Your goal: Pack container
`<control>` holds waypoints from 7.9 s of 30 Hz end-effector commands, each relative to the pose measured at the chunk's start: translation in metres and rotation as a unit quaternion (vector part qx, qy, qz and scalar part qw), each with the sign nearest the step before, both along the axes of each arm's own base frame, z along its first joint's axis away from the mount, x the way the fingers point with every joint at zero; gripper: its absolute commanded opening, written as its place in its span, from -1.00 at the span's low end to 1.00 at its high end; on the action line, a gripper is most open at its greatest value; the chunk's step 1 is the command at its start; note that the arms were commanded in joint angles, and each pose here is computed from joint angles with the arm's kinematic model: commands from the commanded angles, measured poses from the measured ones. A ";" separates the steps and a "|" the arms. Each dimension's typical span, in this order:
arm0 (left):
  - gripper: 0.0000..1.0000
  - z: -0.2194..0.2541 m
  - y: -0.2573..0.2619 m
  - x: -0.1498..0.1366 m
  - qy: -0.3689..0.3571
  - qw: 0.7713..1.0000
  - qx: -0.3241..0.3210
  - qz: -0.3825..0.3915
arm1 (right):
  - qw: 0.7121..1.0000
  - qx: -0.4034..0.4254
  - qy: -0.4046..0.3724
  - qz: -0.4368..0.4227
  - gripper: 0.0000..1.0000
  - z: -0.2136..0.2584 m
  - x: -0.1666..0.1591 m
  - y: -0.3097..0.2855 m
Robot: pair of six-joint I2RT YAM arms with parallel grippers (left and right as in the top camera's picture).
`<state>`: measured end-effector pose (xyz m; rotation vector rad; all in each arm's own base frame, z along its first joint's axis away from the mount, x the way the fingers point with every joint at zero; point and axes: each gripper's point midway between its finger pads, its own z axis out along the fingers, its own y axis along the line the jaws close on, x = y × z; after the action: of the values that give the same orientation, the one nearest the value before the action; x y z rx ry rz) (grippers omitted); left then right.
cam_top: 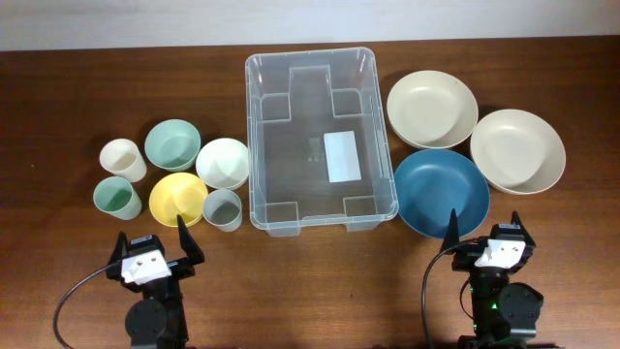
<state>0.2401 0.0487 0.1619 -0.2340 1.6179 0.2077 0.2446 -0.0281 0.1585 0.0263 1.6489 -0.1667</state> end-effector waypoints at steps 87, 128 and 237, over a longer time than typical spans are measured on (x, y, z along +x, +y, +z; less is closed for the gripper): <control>0.99 -0.001 0.000 0.000 0.000 1.000 -0.004 0.002 | 1.000 -0.005 0.001 0.003 0.98 -0.003 0.000 0.001; 0.99 -0.001 0.000 0.000 0.000 1.000 -0.004 0.002 | 0.997 0.013 -0.073 0.018 0.98 0.033 0.001 0.007; 0.99 -0.001 0.000 0.000 0.000 1.000 -0.004 0.002 | 0.954 0.262 0.111 -0.092 0.98 -0.007 -0.024 -0.009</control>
<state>0.2401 0.0487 0.1618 -0.2340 1.6183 0.2078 0.2190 -0.0434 0.1426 0.6082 1.8792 0.0954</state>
